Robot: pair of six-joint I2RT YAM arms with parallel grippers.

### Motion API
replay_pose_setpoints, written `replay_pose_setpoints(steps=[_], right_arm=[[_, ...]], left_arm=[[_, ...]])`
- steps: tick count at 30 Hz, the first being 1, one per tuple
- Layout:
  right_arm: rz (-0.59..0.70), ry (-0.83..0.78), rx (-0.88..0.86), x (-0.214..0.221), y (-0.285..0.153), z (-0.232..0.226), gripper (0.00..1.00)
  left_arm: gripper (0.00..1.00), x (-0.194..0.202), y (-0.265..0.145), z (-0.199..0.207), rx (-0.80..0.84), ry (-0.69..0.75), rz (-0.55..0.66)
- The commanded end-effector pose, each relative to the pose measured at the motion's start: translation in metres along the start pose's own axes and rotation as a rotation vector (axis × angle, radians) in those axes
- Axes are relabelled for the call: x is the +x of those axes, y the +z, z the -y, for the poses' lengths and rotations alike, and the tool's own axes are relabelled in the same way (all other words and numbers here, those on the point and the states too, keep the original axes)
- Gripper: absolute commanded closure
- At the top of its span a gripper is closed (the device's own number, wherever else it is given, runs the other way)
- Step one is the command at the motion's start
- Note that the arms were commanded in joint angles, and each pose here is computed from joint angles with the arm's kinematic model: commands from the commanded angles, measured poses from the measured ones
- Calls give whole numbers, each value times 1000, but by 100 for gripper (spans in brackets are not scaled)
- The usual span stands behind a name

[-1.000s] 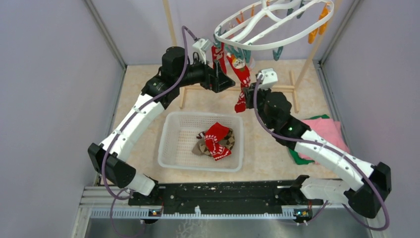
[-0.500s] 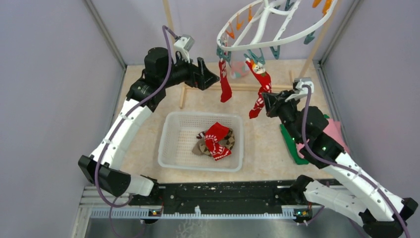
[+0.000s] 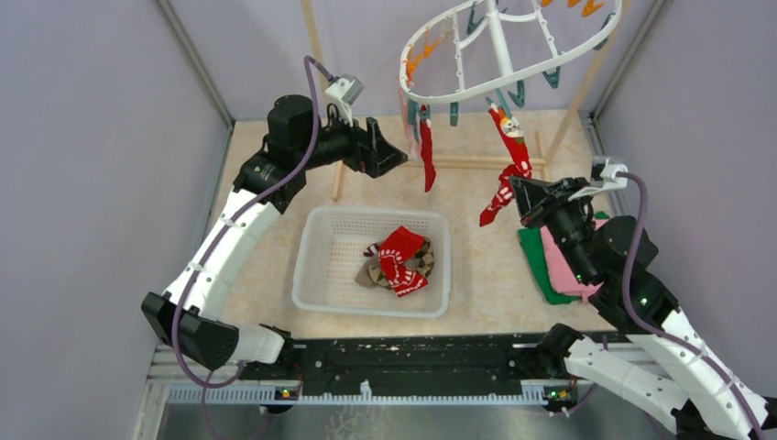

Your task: Remove the socks clipped to the hanger

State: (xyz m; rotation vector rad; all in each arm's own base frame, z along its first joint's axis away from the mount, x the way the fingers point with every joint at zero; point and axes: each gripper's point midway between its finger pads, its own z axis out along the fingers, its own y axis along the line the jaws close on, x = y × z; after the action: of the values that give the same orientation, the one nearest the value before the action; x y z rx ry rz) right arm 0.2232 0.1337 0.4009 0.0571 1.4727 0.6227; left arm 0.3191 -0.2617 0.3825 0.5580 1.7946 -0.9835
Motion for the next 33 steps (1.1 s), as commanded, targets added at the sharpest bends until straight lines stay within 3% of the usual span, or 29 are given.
replay_pose_setpoints(steps=[1, 6, 14, 22, 33], right_arm=[[-40, 22, -30, 12, 7, -8, 100], [-153, 32, -91, 52, 28, -24, 100], [-236, 46, -183, 77, 40, -46, 98], [-317, 54, -219, 109, 59, -57, 96], [-309, 63, -263, 112, 92, -79, 96]], left_arm=[[3, -28, -11, 39, 116, 66, 64], [2, -31, 0, 53, 159, 78, 58], [3, 5, 16, 49, 231, 76, -16], [1, -37, 41, 62, 292, 68, 46], [1, -64, 61, 68, 261, 39, 117]])
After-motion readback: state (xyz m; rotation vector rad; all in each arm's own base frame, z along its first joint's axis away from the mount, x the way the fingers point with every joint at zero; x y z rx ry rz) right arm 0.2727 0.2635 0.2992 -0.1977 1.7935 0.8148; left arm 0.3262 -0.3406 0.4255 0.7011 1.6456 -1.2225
